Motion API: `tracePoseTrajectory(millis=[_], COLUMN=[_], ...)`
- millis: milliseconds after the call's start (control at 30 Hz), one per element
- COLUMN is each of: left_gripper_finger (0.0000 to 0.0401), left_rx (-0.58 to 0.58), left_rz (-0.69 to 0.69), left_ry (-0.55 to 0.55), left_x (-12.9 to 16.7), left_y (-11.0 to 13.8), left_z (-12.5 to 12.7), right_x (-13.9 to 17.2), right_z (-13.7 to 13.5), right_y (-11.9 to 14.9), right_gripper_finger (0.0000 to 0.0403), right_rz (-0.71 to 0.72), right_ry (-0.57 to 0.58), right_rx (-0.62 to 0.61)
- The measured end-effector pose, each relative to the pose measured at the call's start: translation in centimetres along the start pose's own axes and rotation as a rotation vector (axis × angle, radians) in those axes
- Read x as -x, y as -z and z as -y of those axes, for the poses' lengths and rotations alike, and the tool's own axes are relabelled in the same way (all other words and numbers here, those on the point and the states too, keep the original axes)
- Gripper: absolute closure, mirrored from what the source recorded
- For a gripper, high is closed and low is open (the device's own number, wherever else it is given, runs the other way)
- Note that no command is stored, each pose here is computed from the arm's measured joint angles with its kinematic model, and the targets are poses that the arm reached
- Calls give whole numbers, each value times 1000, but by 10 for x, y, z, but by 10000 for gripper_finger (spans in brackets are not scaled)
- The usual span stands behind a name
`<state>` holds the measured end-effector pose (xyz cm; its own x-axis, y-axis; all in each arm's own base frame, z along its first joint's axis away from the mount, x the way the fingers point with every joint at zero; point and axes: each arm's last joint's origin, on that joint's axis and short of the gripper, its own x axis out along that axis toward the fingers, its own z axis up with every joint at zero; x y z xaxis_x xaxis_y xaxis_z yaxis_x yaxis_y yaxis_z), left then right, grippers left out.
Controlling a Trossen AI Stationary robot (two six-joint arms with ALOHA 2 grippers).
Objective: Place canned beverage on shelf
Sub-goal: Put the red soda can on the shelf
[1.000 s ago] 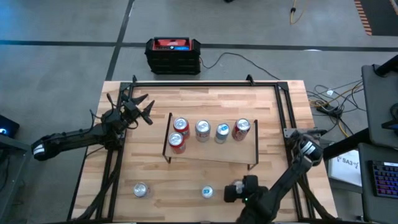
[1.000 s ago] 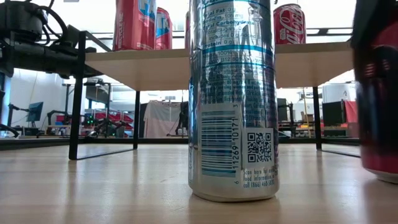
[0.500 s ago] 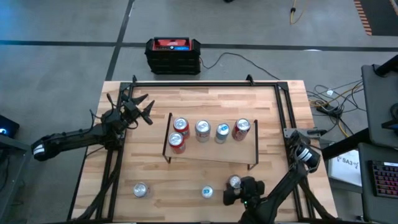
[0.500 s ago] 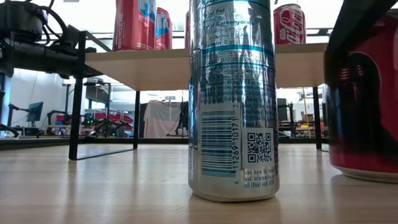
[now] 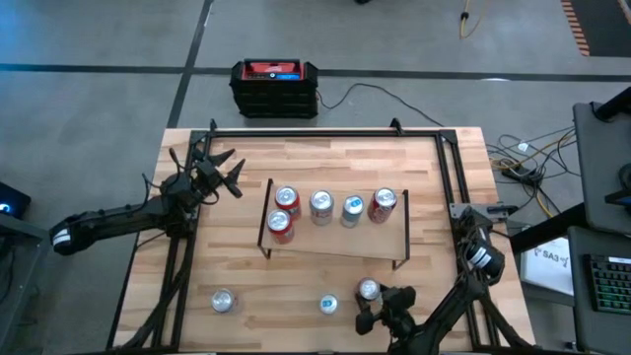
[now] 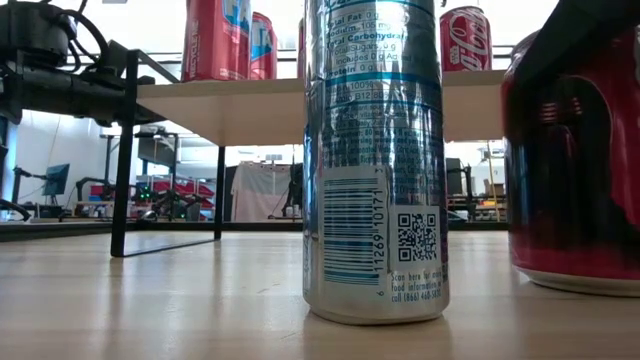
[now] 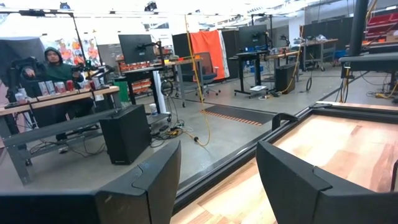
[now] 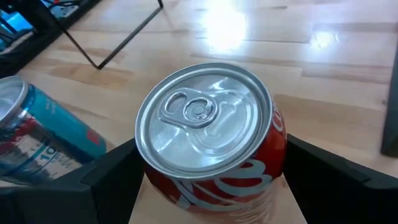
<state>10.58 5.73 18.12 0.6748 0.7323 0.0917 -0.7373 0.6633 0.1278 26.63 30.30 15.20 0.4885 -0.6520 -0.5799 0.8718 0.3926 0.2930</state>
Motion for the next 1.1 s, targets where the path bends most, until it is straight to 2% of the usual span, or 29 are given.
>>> tracePoseTrajectory(millis=[300, 500, 1100], left_gripper_finger=[206, 206, 206], left_rx=[0, 0, 0], left_rz=[0, 0, 0], left_ry=[0, 0, 0], left_x=[0, 0, 0], left_y=[0, 0, 0], left_z=[0, 0, 0], right_x=[0, 0, 0], right_z=[-1, -2, -4], right_y=[0, 1, 3], right_gripper_finger=[69, 70, 69], right_rz=[9, 5, 34], right_ry=[-19, -21, -62], right_rx=[44, 159, 252])
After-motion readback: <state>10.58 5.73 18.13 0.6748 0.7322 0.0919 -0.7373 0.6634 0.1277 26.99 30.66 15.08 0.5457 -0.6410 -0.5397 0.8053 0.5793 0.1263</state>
